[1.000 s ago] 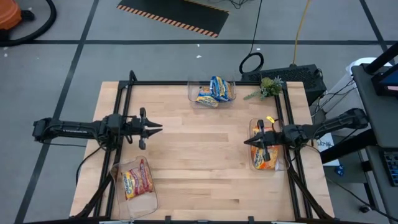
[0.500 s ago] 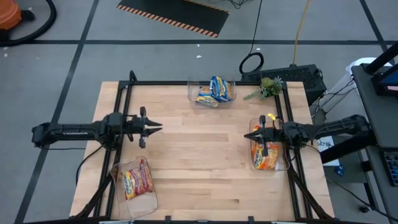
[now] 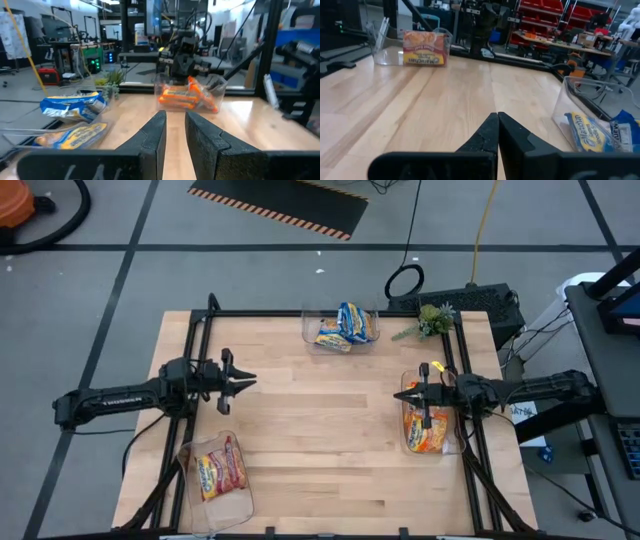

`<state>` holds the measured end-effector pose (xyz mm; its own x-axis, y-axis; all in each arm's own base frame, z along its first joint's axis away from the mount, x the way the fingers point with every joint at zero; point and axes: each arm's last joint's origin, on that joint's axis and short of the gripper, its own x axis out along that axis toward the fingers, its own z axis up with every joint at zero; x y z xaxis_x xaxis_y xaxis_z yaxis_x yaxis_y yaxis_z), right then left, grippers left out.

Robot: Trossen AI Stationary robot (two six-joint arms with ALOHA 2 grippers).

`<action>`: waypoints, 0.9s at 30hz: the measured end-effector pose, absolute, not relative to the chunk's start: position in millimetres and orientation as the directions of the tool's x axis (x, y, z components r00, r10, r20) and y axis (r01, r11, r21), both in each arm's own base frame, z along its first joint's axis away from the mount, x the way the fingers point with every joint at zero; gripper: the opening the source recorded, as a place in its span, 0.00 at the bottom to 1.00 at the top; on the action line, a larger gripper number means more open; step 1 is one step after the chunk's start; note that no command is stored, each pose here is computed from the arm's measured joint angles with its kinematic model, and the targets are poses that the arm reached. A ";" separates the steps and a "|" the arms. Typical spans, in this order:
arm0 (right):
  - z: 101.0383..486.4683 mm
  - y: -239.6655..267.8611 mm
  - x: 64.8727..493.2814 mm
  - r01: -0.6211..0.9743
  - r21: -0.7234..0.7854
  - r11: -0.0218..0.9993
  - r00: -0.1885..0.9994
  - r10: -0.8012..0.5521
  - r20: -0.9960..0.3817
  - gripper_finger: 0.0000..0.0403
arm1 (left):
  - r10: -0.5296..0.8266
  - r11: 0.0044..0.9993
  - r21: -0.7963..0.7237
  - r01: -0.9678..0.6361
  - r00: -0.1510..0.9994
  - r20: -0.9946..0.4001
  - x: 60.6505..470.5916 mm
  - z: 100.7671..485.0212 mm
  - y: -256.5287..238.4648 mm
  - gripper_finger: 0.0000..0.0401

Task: Sort Maruchan noodles
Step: Return to Home Position

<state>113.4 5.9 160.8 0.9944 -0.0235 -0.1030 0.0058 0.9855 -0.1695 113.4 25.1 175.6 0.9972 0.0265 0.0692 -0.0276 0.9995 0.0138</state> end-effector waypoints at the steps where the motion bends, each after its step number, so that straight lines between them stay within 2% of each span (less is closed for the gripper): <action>1: 161.2 5.9 112.9 0.007 -0.169 0.986 0.995 -0.024 -0.098 0.00 | 0.022 1.000 0.000 -0.022 0.997 0.076 113.0 176.3 24.5 0.19; 6: 164.8 5.7 110.6 0.012 -0.204 0.979 0.998 -0.025 -0.060 0.00 | -0.023 0.999 -0.020 0.026 0.994 0.107 111.8 179.4 17.8 0.18; 12: 165.9 5.4 108.8 0.014 -0.269 0.963 0.999 -0.028 -0.046 0.00 | -0.059 0.998 -0.007 0.060 0.993 0.103 110.7 178.9 9.9 0.02; 21: 163.5 5.6 108.6 0.004 -0.276 0.961 0.997 -0.025 -0.071 0.00 | -0.002 1.000 -0.027 0.003 1.000 0.027 110.8 171.6 6.1 0.01; 27: 164.4 5.8 108.7 0.009 -0.230 0.973 0.998 -0.024 -0.062 0.00 | 0.037 0.999 -0.028 -0.038 0.998 -0.043 110.9 164.7 5.8 0.00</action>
